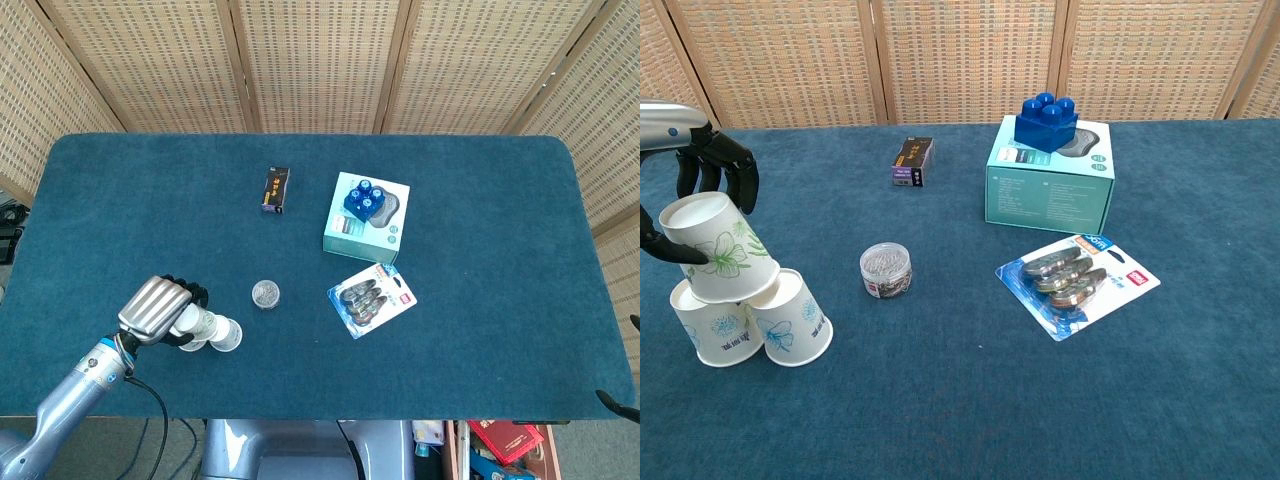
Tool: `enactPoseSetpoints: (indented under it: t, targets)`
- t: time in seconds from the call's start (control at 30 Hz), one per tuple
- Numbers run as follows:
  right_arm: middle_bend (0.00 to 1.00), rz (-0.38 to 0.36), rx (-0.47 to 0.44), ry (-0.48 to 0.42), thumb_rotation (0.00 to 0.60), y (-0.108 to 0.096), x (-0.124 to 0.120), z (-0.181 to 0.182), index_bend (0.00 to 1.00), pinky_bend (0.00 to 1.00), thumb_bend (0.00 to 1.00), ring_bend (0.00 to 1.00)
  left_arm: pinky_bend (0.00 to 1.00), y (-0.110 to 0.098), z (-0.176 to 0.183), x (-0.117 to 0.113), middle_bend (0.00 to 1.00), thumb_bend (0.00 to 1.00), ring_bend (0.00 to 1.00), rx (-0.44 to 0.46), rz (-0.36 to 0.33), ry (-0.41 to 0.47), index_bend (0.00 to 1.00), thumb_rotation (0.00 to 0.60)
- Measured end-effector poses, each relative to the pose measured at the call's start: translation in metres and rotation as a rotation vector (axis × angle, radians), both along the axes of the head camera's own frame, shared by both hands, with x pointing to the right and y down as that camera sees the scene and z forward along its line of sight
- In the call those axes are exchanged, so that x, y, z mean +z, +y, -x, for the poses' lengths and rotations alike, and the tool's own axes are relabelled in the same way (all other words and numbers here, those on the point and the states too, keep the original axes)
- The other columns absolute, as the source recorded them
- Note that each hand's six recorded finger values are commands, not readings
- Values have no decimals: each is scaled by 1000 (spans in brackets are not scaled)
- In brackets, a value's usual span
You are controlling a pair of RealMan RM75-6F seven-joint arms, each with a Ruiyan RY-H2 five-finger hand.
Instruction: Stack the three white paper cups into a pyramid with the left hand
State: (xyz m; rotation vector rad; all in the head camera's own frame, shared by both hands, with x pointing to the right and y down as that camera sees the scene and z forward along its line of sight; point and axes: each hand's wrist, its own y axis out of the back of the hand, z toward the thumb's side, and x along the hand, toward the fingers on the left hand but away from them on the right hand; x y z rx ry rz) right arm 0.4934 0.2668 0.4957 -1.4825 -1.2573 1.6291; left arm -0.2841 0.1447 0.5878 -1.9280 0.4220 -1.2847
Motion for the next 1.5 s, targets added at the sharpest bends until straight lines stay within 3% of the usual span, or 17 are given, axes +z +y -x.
enactPoseSetpoints:
  t: [0.2,0.3,0.4,0.5,0.63,0.8,1.07,1.17,1.3,1.4,1.5]
  targets:
    - [0,-4,3,-1,600,1,-2,-1,0,0,0,0,449,2,0,4,448,212,436,6,0,-5,437,600]
    - [0,-5,2,-2,600,1,-2,-1,0,0,0,0,386,3,0,4,286,212,277,5,5,-1,403,600]
    - [0,-4,1,-3,600,1,-2,-1,0,0,0,0,247,5,-1,5,96,210,83,14,12,2,265,600]
    - [0,-5,1,-4,600,1,-3,0,0,0,0,0,203,8,0,5,12,208,21,25,33,2,139,600]
    - [0,-7,-2,-6,600,1,-4,0,0,0,0,0,146,8,2,2,0,207,0,20,49,14,0,600]
    - [0,-10,-14,-12,600,2,-5,3,0,0,0,0,14,5,9,-13,0,207,0,-19,5,57,0,600]
    - [0,-28,-37,-21,600,5,-12,9,0,0,0,0,0,5,66,-44,0,208,0,-223,-125,92,0,600]
    - [0,-37,-41,-8,600,5,-13,9,0,0,0,0,0,15,102,-51,0,207,0,-347,-170,87,0,600]
    - [0,-49,-55,8,600,7,-14,12,0,0,0,0,0,45,159,-56,0,207,0,-511,-196,55,0,600]
    - [0,-58,-66,10,600,9,-15,15,0,0,0,0,0,67,182,-57,0,207,0,-537,-193,9,0,600]
    - [0,-66,-71,15,600,10,-16,16,0,0,0,0,0,74,184,-59,0,207,0,-534,-191,13,0,600]
